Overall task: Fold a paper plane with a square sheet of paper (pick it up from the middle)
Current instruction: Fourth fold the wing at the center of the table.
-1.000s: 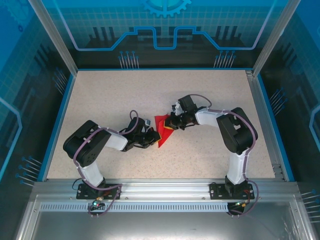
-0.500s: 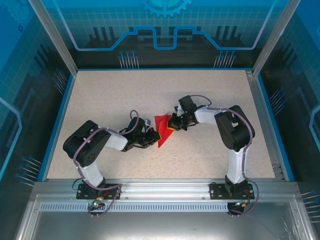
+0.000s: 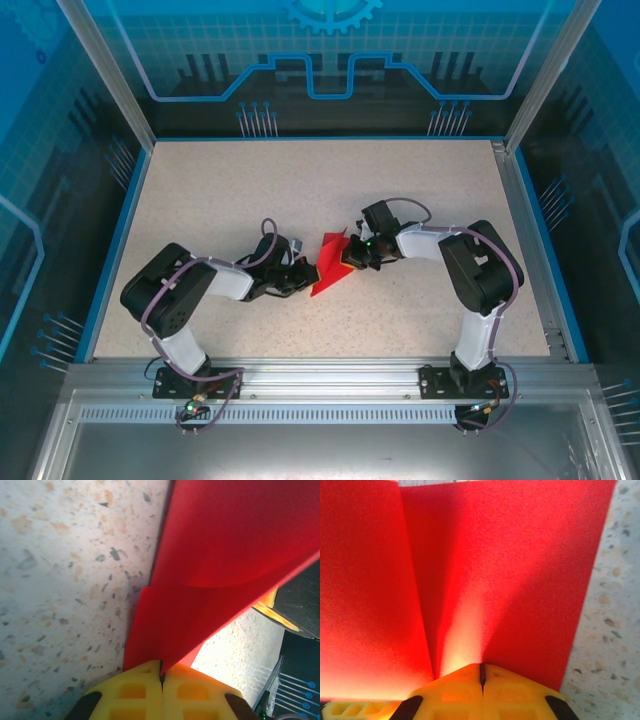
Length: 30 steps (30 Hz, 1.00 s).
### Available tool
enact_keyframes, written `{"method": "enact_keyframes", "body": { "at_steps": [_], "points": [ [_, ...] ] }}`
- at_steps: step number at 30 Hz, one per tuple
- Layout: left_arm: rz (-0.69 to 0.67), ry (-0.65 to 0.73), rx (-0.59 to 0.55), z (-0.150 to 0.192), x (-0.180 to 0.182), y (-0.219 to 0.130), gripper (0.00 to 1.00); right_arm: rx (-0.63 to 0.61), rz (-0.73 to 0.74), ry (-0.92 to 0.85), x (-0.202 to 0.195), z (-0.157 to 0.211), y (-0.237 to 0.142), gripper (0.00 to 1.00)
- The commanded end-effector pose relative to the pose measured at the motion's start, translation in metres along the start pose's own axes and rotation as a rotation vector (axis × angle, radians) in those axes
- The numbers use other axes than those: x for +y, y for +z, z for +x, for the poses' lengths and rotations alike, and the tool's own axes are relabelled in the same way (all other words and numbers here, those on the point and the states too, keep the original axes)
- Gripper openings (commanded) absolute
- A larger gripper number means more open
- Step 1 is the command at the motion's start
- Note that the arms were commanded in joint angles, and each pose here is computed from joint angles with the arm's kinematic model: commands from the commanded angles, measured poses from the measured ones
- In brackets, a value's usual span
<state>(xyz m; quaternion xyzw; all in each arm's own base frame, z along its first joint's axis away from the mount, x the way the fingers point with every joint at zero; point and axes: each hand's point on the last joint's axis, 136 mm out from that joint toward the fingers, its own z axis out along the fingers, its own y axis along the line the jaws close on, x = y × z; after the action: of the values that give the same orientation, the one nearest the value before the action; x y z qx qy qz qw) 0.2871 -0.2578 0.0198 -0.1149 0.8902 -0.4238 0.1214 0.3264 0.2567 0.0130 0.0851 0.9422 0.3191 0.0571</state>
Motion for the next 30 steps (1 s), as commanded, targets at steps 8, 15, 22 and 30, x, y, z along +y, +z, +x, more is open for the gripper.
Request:
{"method": "enact_keyframes", "body": {
  "at_steps": [8, 15, 22, 30],
  "points": [
    [0.036, 0.031, 0.083, 0.003, -0.008, 0.007, 0.00, -0.046, -0.031, -0.087, 0.022, -0.013, -0.037, 0.09],
    [0.051, 0.035, 0.105, 0.005, -0.010, 0.011, 0.00, -0.001, -0.224, -0.139, 0.060, 0.012, -0.040, 0.07],
    [0.039, 0.023, 0.099, 0.007, -0.004, 0.010, 0.00, 0.011, -0.203, -0.084, 0.060, 0.005, -0.016, 0.04],
    [0.032, 0.018, 0.103, 0.009, 0.000, 0.011, 0.00, 0.006, -0.177, -0.074, 0.051, -0.006, -0.006, 0.04]
  ]
}}
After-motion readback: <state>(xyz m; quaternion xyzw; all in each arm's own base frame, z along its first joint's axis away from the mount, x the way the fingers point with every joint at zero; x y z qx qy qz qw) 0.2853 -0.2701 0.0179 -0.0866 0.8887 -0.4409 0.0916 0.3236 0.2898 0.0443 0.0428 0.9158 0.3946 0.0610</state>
